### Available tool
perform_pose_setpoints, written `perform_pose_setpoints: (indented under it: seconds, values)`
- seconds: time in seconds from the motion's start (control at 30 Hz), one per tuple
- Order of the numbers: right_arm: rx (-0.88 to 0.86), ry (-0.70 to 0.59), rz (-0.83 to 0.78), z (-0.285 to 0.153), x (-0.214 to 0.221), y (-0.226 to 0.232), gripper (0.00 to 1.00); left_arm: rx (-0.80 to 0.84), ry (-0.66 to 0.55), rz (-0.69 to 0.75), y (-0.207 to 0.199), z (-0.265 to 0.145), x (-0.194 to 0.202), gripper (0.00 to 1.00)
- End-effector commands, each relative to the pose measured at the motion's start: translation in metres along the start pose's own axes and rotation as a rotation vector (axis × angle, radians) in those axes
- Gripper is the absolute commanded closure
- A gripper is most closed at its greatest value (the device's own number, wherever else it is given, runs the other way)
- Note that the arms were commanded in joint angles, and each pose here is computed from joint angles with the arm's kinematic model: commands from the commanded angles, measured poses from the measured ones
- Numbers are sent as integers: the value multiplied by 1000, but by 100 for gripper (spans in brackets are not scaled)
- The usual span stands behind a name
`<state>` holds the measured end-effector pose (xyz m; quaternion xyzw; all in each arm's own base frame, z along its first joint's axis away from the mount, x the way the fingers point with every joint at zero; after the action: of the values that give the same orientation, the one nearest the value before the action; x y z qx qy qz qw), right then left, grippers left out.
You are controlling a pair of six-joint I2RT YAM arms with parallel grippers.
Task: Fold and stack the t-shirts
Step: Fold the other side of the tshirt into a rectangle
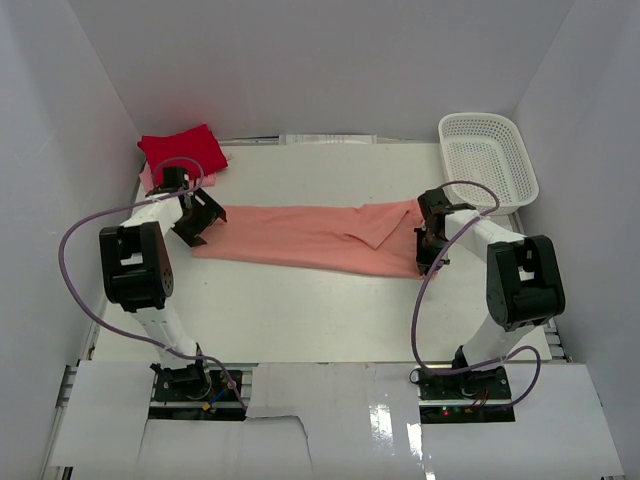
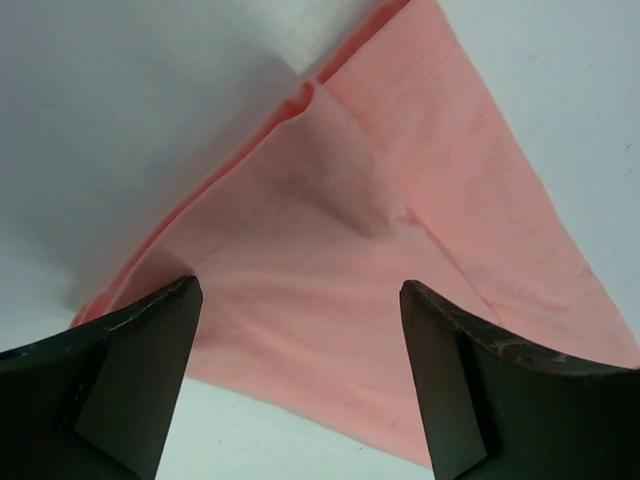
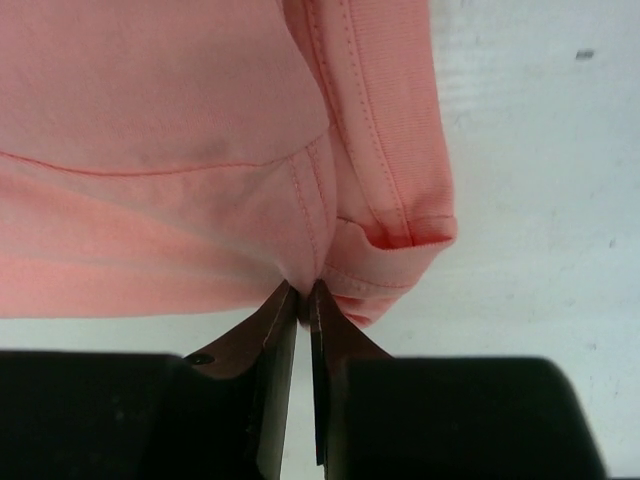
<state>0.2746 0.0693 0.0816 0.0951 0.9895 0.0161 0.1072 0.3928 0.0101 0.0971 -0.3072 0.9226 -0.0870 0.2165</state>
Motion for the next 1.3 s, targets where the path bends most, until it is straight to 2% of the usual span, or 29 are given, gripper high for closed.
perform_pose_setpoints:
  seconds: [0.0, 0.13, 0.27, 0.37, 0.43, 0.5, 0.7, 0.83, 1.07, 1.27]
  values:
    - [95, 40, 2, -6, 27, -8, 85, -32, -75, 19, 12, -43, 5, 9]
    - [152, 76, -7, -5, 53, -15, 85, -24, -91, 31, 19, -68, 20, 9]
    - [192, 46, -4, -14, 72, -22, 84, -21, -101, 54, 26, -85, 34, 9]
    - [250, 25, 3, -21, 77, -32, 69, -19, -107, 61, 29, -89, 38, 8]
    - [267, -5, 7, -29, 71, -33, 46, -16, -107, 60, 28, -89, 38, 8]
    - [279, -48, 11, -36, 62, -32, 31, 33, -93, 59, 20, -90, 36, 9]
    - [215, -205, -3, -72, 23, -13, 29, 200, -54, 151, -25, -100, 38, 9]
    - [3, -297, -98, -91, 15, 26, 29, 290, -58, 223, -64, -110, 54, 9]
    - [-138, -274, -173, -69, 16, 59, 36, 354, 42, 248, -108, -93, 98, 9]
    - [-214, -265, -217, -48, 15, 84, 39, 361, 72, 159, -121, -77, 110, 9]
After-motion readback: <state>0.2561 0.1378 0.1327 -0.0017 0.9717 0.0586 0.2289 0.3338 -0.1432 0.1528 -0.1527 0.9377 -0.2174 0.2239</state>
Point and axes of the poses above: each gripper's point midway between its finger pads, its own z axis out along the fingers, its own y axis along the line the jaws close on, x = y × z, the point moved 6 cm from there along -z, back along the fingers, and after that the axes turned 8 degrees about z, right-handed, at the moved point
